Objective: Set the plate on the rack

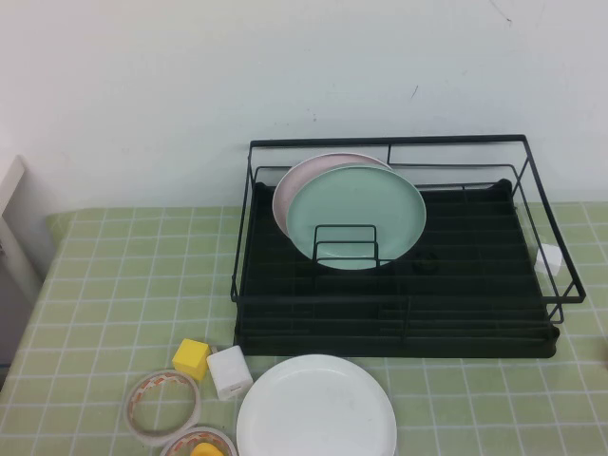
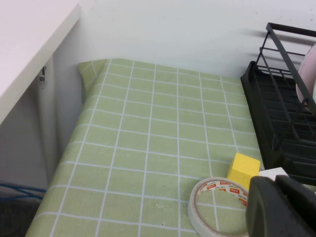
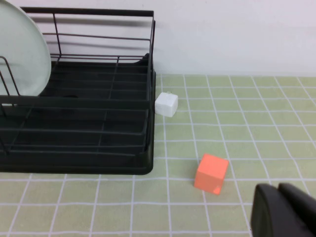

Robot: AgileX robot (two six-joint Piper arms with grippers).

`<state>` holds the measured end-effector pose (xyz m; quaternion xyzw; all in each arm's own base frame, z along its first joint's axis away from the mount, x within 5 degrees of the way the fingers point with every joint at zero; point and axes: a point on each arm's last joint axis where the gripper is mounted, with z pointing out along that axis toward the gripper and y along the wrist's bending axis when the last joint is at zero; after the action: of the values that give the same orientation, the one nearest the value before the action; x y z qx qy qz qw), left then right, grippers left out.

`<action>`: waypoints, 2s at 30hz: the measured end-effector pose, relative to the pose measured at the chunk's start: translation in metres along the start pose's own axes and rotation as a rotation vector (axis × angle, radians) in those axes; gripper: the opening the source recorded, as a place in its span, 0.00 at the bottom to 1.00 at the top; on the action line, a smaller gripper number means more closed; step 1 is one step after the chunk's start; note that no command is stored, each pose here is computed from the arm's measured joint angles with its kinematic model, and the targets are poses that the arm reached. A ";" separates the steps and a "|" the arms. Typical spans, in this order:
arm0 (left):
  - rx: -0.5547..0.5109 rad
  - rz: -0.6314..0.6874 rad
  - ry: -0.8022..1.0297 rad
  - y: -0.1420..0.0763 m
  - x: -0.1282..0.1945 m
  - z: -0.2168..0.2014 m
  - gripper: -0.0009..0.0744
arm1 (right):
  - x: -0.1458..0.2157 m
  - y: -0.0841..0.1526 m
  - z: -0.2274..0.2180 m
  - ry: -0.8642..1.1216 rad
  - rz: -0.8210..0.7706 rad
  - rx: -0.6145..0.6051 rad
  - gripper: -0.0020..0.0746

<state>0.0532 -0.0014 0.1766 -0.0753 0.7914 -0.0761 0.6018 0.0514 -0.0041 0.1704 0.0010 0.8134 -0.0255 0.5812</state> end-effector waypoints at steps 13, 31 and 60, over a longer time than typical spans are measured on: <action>0.000 0.000 0.000 0.000 0.000 0.000 0.01 | -0.001 0.000 0.000 -0.013 0.000 -0.001 0.04; 0.228 -0.810 -0.114 -0.014 -0.017 -0.003 0.01 | -0.004 0.011 0.000 -0.032 0.317 -0.132 0.04; 0.162 -0.266 0.326 -0.042 -0.079 0.013 0.01 | -0.014 0.026 -0.004 -0.078 0.618 -0.334 0.04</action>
<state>0.0876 -0.0264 0.2567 -0.1170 0.8527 -0.2291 0.4547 0.0527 0.0224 0.1842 0.1512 0.7448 0.2847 0.5842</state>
